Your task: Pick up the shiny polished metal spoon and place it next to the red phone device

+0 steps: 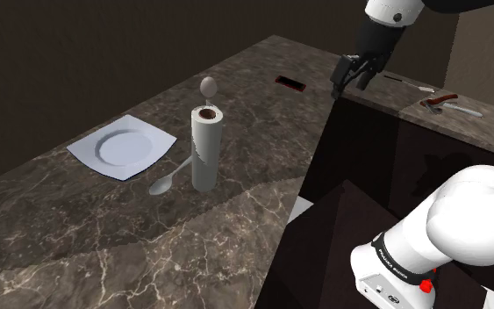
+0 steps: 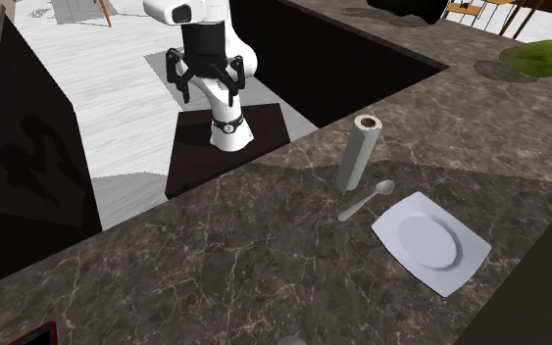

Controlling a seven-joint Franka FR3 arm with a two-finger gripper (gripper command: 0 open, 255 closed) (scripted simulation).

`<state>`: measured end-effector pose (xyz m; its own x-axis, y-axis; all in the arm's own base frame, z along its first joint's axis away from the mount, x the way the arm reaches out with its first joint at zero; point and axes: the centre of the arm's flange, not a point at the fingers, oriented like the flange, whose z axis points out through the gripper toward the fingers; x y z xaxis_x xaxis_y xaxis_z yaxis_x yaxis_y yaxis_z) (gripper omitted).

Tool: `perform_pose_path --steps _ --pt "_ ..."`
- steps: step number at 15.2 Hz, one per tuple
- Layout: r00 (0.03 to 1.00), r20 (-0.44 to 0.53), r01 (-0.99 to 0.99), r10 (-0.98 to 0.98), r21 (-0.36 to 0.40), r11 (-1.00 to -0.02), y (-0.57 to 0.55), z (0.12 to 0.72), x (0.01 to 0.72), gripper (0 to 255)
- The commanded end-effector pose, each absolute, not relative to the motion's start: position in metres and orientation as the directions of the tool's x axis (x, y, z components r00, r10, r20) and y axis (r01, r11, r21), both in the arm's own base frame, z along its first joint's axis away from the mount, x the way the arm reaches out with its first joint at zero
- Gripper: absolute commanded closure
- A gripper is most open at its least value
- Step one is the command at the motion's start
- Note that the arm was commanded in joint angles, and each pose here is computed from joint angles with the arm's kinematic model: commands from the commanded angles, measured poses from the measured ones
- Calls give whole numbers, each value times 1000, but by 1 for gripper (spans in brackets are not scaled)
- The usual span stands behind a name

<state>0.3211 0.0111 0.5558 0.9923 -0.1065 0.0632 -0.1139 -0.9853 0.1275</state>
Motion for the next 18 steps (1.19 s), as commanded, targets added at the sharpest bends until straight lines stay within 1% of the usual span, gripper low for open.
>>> perform_pose_path --steps 1,9,18 --pt "992 63 -114 -107 127 -985 11 556 321 0" --pt "954 35 -299 -297 107 -948 105 515 330 0" --pt "868 -1 -495 -497 91 -864 207 472 361 0"
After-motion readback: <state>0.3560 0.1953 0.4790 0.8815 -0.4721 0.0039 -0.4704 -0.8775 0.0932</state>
